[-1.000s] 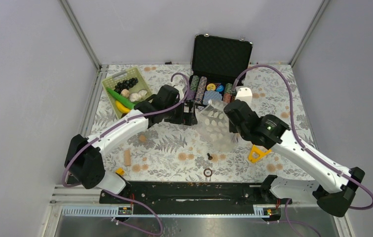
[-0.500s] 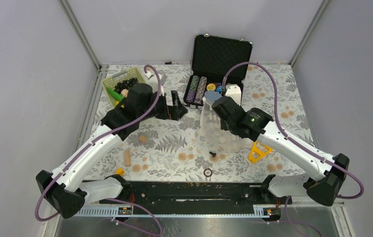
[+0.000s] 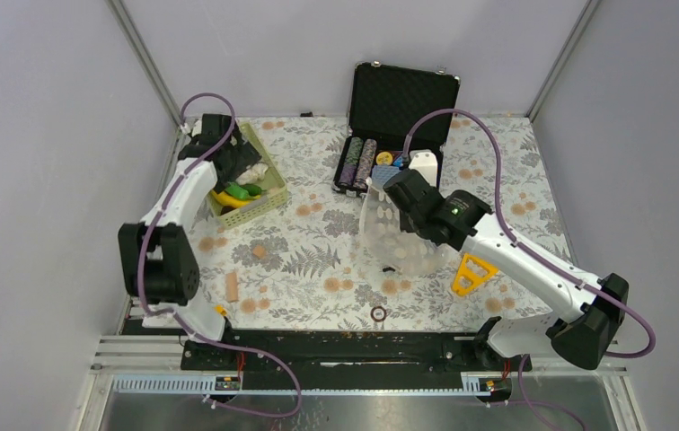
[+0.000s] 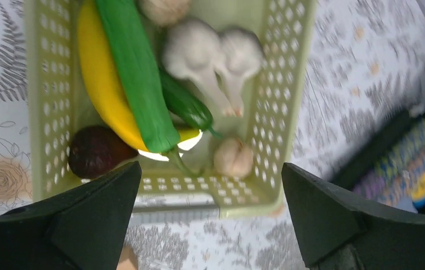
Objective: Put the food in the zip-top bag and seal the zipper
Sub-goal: Move the bin to the center of the board.
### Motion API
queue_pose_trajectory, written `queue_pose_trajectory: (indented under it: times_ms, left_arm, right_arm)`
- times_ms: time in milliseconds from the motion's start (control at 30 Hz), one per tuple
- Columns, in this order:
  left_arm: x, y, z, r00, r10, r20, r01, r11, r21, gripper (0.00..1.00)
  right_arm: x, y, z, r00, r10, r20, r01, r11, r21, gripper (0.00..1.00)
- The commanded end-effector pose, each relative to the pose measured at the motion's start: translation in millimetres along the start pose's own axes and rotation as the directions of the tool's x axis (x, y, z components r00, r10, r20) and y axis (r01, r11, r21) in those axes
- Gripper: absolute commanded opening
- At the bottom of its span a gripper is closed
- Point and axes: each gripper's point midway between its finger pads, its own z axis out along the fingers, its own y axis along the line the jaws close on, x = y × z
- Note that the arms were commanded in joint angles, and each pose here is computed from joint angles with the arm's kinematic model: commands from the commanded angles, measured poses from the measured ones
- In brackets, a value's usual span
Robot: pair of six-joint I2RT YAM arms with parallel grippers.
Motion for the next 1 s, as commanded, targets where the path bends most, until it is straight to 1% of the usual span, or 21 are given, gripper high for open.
queue_pose_trajectory:
  times_ms: [0, 133, 267, 400, 467, 633, 767, 900, 967]
  left_arm:
    - [-49.5, 10.8, 12.4, 0.978, -0.144, 0.149, 0.162, 0.98, -0.116, 0.98]
    - [-51.1, 29.3, 41.0, 0.972, -0.176, 0.157, 0.205, 0.958, -0.199, 0.93]
    - [-41.5, 43.9, 67.4, 0.972, -0.199, 0.121, 0.224, 0.944, -0.243, 0.91]
    - [-34.0, 59.1, 80.1, 0.97, -0.211, 0.123, 0.238, 0.925, -0.295, 0.91]
    - [-36.8, 64.2, 86.7, 0.968, -0.209, 0.137, 0.242, 0.921, -0.305, 0.89]
    - [-39.6, 81.7, 110.0, 0.956, -0.267, 0.126, 0.294, 0.897, -0.329, 0.8]
    - [-34.4, 85.7, 126.6, 0.956, -0.277, 0.098, 0.294, 0.896, -0.334, 0.75]
    - [-26.5, 80.8, 135.1, 0.956, -0.288, 0.055, 0.29, 0.902, -0.319, 0.59]
    - [-22.2, 78.0, 134.0, 0.957, -0.288, 0.035, 0.284, 0.908, -0.308, 0.55]
  right_arm:
    - [-6.8, -1.3, 4.3, 1.0, 0.022, 0.005, -0.022, 1.0, 0.0, 0.0]
    - [-0.5, -5.8, 8.1, 1.0, 0.019, -0.017, -0.019, 1.0, 0.003, 0.0]
    - [5.6, -10.2, 11.9, 0.999, 0.011, -0.038, -0.01, 1.0, 0.009, 0.0]
    - [10.3, -12.4, 15.7, 0.998, -0.004, -0.058, 0.004, 1.0, 0.01, 0.0]
    - [13.2, -12.5, 17.0, 0.997, -0.014, -0.07, 0.014, 1.0, 0.006, 0.0]
    - [17.9, -15.2, 17.2, 0.996, -0.033, -0.078, 0.034, 0.999, 0.003, 0.0]
    - [22.0, -17.4, 19.1, 0.995, -0.043, -0.09, 0.044, 0.999, 0.005, 0.0]
    - [23.3, -17.4, 21.5, 0.994, -0.047, -0.098, 0.049, 0.999, 0.009, 0.0]
    - [23.6, -17.2, 22.0, 0.994, -0.047, -0.101, 0.048, 0.999, 0.008, 0.0]
